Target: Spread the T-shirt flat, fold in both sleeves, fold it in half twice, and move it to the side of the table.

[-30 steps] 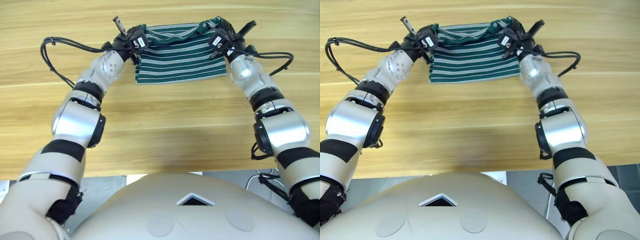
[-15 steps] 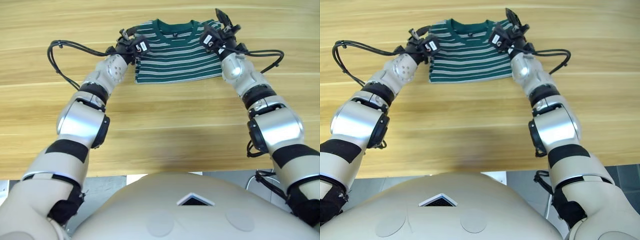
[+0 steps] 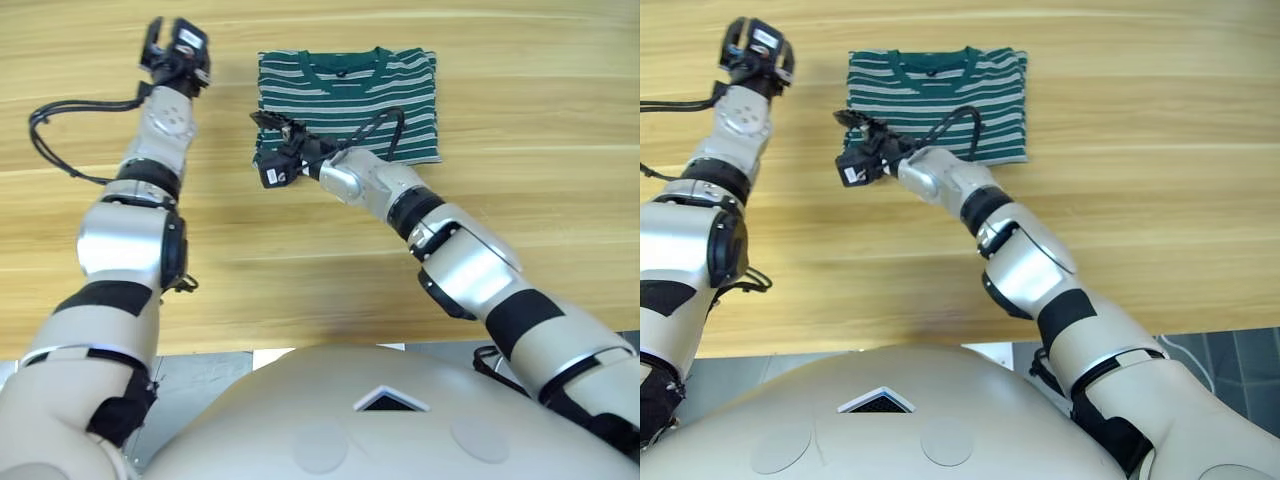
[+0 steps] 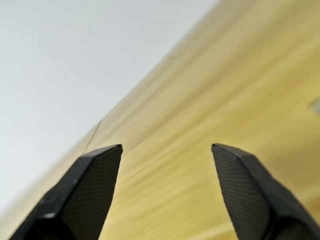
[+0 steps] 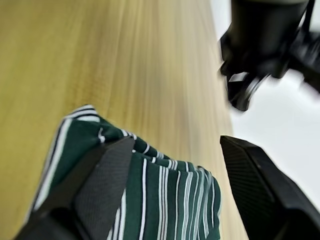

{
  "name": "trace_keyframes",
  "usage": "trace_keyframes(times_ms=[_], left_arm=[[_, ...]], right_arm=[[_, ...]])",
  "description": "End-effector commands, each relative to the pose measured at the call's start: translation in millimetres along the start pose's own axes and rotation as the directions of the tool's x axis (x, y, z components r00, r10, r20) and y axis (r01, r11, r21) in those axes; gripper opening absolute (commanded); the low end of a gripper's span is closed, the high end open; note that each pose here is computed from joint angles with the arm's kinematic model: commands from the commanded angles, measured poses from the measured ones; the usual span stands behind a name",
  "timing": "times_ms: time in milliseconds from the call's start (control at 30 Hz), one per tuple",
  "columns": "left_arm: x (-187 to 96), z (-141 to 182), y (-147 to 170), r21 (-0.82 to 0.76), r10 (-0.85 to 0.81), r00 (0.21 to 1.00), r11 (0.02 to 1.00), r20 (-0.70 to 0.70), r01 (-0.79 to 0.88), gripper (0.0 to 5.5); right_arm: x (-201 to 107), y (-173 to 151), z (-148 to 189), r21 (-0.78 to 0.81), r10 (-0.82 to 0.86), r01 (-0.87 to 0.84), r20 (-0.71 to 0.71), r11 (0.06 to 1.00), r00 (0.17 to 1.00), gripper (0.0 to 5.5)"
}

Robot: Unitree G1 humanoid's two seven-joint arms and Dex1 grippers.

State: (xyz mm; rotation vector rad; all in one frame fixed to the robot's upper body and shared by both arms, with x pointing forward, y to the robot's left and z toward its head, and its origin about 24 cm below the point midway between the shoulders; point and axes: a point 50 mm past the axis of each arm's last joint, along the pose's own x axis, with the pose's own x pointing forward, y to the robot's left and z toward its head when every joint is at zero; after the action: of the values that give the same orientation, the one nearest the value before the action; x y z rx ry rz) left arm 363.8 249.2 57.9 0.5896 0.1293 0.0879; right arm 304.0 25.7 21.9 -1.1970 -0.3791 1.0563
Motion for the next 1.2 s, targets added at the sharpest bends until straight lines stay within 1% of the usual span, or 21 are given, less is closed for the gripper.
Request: trace_keyframes(times_ms=[33, 100, 167, 233, 267, 333, 400, 433, 467, 500, 533, 600, 667, 733, 800, 833, 900, 933, 1033, 1100, 1200], left_arm=[[-14.7, -22.0, 21.5, -0.144, 0.044, 0.999, 0.989, 0.026, -0.040, 3.33], [-20.5, -26.8, 27.1, -0.176, 0.061, 0.996, 0.983, 0.058, -0.050, 3.33], [-23.4, -26.3, 27.2, -0.190, 0.066, 0.993, 0.981, 0.098, -0.047, 3.33], [-23.0, -19.2, 16.8, -0.146, 0.028, 0.988, 0.989, 0.152, -0.005, 3.33], [-22.1, -14.6, 10.2, -0.121, -0.001, 0.984, 0.992, 0.179, 0.022, 3.33], [-19.8, -3.5, -5.6, -0.058, -0.067, 0.971, 0.995, 0.229, 0.083, 3.33], [-20.2, 5.3, -21.9, 0.012, -0.146, 0.950, 0.989, 0.276, 0.148, 3.33], [-22.2, 9.2, -32.2, 0.079, -0.203, 0.930, 0.979, 0.305, 0.188, 3.33], [-25.3, 13.5, -44.9, 0.168, -0.282, 0.899, 0.957, 0.336, 0.238, 3.33], [-28.1, 16.3, -54.9, 0.238, -0.346, 0.870, 0.932, 0.351, 0.274, 3.33], [-30.2, 19.3, -64.0, 0.301, -0.401, 0.843, 0.905, 0.360, 0.302, 3.33], [-33.3, 27.5, -79.5, 0.394, -0.489, 0.785, 0.853, 0.379, 0.341, 3.33], [-38.7, 41.9, -103.5, 0.498, -0.608, 0.685, 0.772, 0.401, 0.394, 3.33], [-49.1, 56.1, -132.2, 0.629, -0.737, 0.546, 0.653, 0.399, 0.422, 3.33], [-57.5, 64.5, -155.0, 0.706, -0.818, 0.447, 0.553, 0.361, 0.442, 3.33], [-59.4, 65.3, -165.8, 0.751, -0.853, 0.425, 0.489, 0.304, 0.443, 3.33], [-55.8, 57.9, -174.9, 0.845, -0.872, 0.460, 0.367, 0.167, 0.389, 3.33], [-52.3, 53.3, -173.5, 0.869, -0.862, 0.492, 0.331, 0.121, 0.367, 3.33], [-44.6, 30.5, -158.5, 0.883, -0.817, 0.577, 0.272, 0.001, 0.383, 3.33], [-48.3, 7.4, -148.4, 0.875, -0.811, 0.579, 0.217, -0.085, 0.432, 3.33], [-51.6, -10.9, -132.2, 0.851, -0.793, 0.604, 0.258, -0.083, 0.457, 3.33]], right_arm=[[-17.7, 23.7, -4.3, -0.033, 0.176, -0.174, 0.092, 0.984, 0.980, 3.19], [-32.3, 34.4, -1.7, -0.070, 0.252, -0.243, 0.189, 0.967, 0.949, 3.19], [-57.7, 47.9, 2.5, -0.111, 0.331, -0.312, 0.304, 0.943, 0.893, 3.19], [-101.0, 61.1, 5.2, -0.110, 0.373, -0.360, 0.389, 0.927, 0.843, 3.19], [-122.6, 63.9, 6.2, -0.091, 0.373, -0.369, 0.405, 0.925, 0.835, 3.19], [-169.1, 61.8, 1.3, -0.004, 0.329, -0.352, 0.362, 0.936, 0.872, 3.19], [-214.5, 49.4, -12.9, 0.114, 0.218, -0.248, 0.224, 0.962, 0.950, 3.19], [-234.7, 42.2, -21.9, 0.159, 0.159, -0.180, 0.134, 0.971, 0.978, 3.19], [-251.3, 36.0, -31.0, 0.175, 0.119, -0.125, 0.042, 0.977, 0.992, 3.19], [-260.8, 31.1, -35.7, 0.180, 0.090, -0.087, -0.012, 0.980, 0.996, 3.19], [-262.4, 24.6, -35.8, 0.183, 0.052, -0.046, -0.024, 0.982, 0.998, 3.19], [-255.4, 13.7, -28.7, 0.192, -0.018, 0.014, 0.021, 0.981, 1.000, 3.19], [-246.5, -3.5, -22.4, 0.235, -0.142, 0.119, 0.087, 0.965, 0.986, 3.19], [-241.1, -20.9, -21.3, 0.315, -0.281, 0.232, 0.121, 0.920, 0.952, 3.19], [-233.8, -30.3, -25.7, 0.357, -0.351, 0.292, 0.111, 0.887, 0.930, 3.19], [-227.5, -31.2, -30.7, 0.357, -0.362, 0.311, 0.087, 0.881, 0.928, 3.19], [-216.5, -27.6, -36.9, 0.349, -0.356, 0.317, 0.053, 0.882, 0.933, 3.19], [-213.1, -24.8, -37.2, 0.346, -0.346, 0.309, 0.050, 0.886, 0.937, 3.19], [-208.2, -16.0, -34.3, 0.337, -0.315, 0.279, 0.057, 0.899, 0.947, 3.19], [-206.4, -12.6, -32.9, 0.327, -0.299, 0.265, 0.058, 0.907, 0.952, 3.19], [-201.9, -9.2, -31.1, 0.325, -0.287, 0.254, 0.058, 0.911, 0.956, 3.19]])
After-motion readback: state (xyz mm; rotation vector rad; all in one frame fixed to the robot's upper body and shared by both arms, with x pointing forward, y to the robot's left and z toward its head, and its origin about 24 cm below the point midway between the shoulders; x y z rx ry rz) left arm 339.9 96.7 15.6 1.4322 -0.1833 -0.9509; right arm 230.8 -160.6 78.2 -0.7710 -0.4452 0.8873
